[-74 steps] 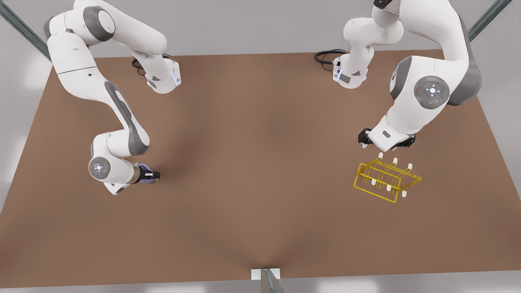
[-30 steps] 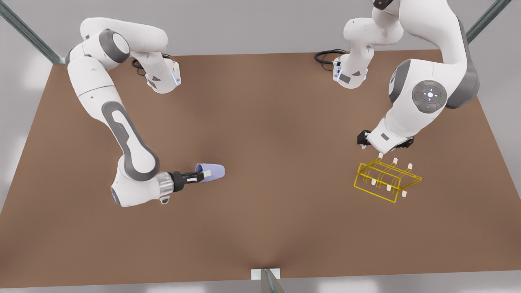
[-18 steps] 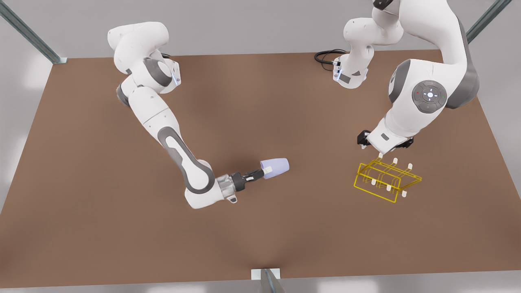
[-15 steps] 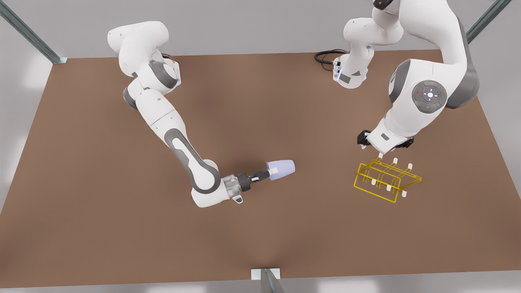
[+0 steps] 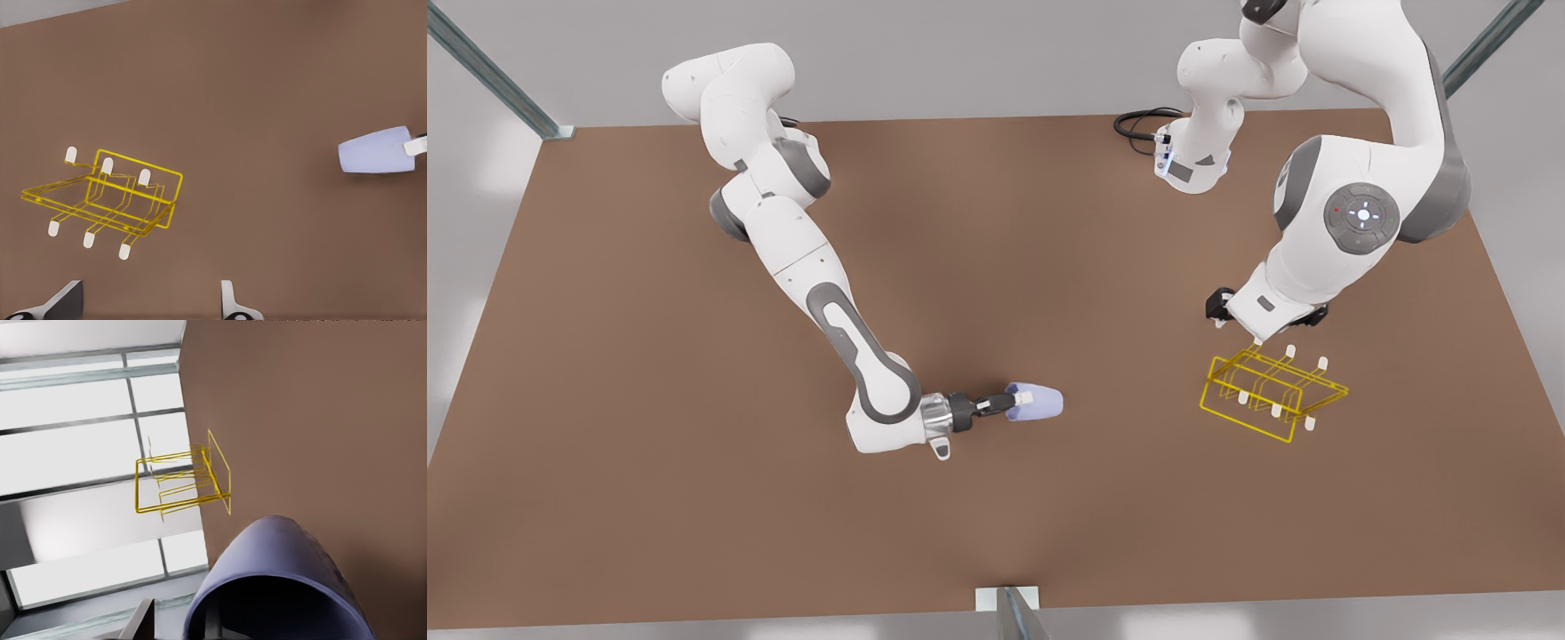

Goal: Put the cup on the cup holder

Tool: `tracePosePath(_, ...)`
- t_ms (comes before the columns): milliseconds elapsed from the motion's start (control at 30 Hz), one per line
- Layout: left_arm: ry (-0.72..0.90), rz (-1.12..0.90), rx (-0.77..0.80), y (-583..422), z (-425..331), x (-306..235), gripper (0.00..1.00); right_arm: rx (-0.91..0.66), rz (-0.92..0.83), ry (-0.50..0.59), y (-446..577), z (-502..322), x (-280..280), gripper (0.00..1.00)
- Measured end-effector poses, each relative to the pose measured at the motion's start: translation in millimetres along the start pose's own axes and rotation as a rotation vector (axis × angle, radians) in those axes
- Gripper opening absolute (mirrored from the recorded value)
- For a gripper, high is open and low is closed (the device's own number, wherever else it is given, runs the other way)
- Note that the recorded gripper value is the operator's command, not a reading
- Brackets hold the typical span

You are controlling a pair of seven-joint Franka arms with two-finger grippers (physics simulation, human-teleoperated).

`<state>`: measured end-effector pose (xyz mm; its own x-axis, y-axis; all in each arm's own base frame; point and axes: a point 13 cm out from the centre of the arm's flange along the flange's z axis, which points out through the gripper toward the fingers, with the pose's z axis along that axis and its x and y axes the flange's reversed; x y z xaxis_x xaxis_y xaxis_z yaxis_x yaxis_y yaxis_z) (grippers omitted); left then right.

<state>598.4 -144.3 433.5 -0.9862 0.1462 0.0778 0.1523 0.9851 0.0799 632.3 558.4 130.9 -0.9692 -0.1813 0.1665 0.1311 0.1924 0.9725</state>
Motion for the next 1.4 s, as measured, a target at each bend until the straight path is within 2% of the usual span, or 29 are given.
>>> tracePosePath(133,0.0,0.0,0.0,0,0,0,1.0,0.006,-0.017,-0.012,-5,-7,-3,1.0)
tracePosePath(267,0.0,0.0,0.0,0,1,-1,1.0,0.085,-0.045,-0.039,-20,-54,-17,1.0)
tracePosePath(367,0.0,0.0,0.0,0,1,-1,1.0,0.146,-0.067,-0.032,-14,-119,-17,1.0)
tracePosePath(433,-0.001,0.0,0.0,0,1,-1,1.0,0.223,-0.138,-0.021,30,-207,-20,1.0)
tracePosePath(467,-0.001,0.0,0.0,0,1,-1,1.0,0.327,-0.201,-0.022,51,-272,-22,1.0)
tracePosePath(533,0.024,0.032,-0.001,-20,15,-2,1.0,0.638,-0.33,0.015,110,-367,2,1.0)
tracePosePath(633,0.105,0.301,-0.015,-190,88,12,1.0,1.059,-0.423,0.09,192,-419,56,1.0)
tracePosePath(700,0.095,0.43,0.013,-276,139,4,1.0,1.242,-0.406,0.134,223,-432,99,1.0)
tracePosePath(800,0.067,0.534,0.091,-328,195,-15,1.0,1.404,-0.292,0.158,207,-465,164,1.0)
tracePosePath(833,0.052,0.558,0.119,-341,213,-21,0.95,1.435,-0.279,0.136,212,-473,170,1.0)
tracePosePath(933,-0.011,0.641,0.162,-358,246,-40,0.95,1.48,-0.218,0.106,212,-489,179,1.0)
tracePosePath(967,-0.039,0.684,0.14,-356,253,-48,0.96,1.487,-0.2,0.098,212,-492,180,1.0)
tracePosePath(1000,-0.062,0.728,0.119,-354,259,-55,1.0,1.492,-0.188,0.084,213,-495,179,1.0)
tracePosePath(1133,-0.152,0.914,0.048,-364,263,-70,1.0,1.499,-0.158,-0.001,226,-512,168,1.0)
tracePosePath(1233,-0.214,1.036,0.024,-385,265,-73,0.96,1.498,-0.127,-0.048,226,-525,165,1.0)
tracePosePath(1400,-0.269,1.177,-0.025,-386,279,-88,1.0,1.499,-0.123,-0.118,232,-530,154,1.0)
